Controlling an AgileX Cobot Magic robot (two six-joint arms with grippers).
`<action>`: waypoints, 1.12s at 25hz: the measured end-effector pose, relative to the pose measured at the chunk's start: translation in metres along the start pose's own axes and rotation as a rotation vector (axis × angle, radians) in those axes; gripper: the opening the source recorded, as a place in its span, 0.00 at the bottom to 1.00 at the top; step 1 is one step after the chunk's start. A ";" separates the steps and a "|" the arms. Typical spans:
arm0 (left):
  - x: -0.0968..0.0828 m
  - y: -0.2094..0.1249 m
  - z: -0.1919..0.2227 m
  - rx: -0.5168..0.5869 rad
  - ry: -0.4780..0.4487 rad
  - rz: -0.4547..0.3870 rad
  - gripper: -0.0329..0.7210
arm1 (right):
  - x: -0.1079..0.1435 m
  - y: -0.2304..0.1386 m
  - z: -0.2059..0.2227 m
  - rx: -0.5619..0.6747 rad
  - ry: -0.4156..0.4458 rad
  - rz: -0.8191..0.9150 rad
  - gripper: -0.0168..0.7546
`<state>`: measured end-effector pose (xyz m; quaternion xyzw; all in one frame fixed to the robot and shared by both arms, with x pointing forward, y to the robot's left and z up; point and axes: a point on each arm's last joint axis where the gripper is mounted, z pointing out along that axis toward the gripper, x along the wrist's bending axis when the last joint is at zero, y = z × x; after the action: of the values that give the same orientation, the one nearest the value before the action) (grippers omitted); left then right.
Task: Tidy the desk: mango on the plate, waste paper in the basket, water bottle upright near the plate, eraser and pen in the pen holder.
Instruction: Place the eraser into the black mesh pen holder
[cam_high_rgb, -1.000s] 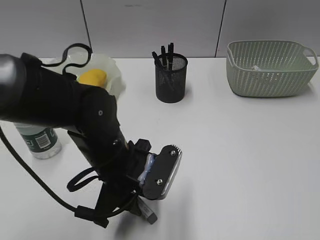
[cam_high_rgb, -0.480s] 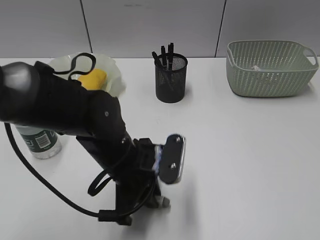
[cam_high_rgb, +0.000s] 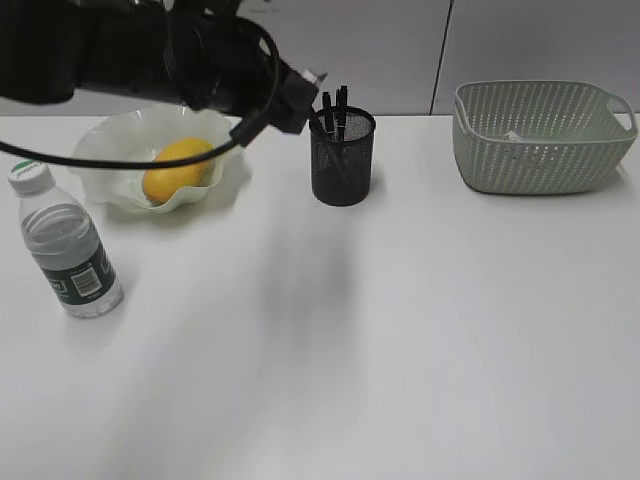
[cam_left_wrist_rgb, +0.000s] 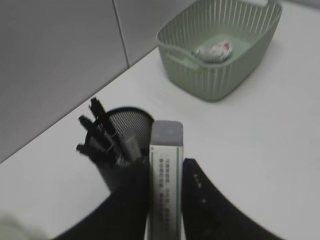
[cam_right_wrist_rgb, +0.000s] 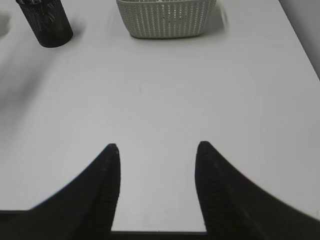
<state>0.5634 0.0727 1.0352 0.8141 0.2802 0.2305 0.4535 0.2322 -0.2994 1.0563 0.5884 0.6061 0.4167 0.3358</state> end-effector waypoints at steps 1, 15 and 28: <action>0.007 0.005 0.002 -0.023 -0.026 -0.041 0.23 | 0.000 0.000 0.000 0.000 0.000 0.000 0.53; 0.095 -0.016 0.018 -0.175 -0.053 -0.034 0.23 | 0.000 0.000 0.000 0.000 0.000 0.000 0.53; 0.073 -0.007 0.093 -0.253 -0.226 0.056 0.23 | 0.000 0.000 0.000 -0.001 0.000 0.000 0.53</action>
<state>0.6741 0.0681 0.9937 0.7786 0.1731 0.1838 0.5745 0.2322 -0.2994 1.0561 0.5883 0.6060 0.4170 0.3360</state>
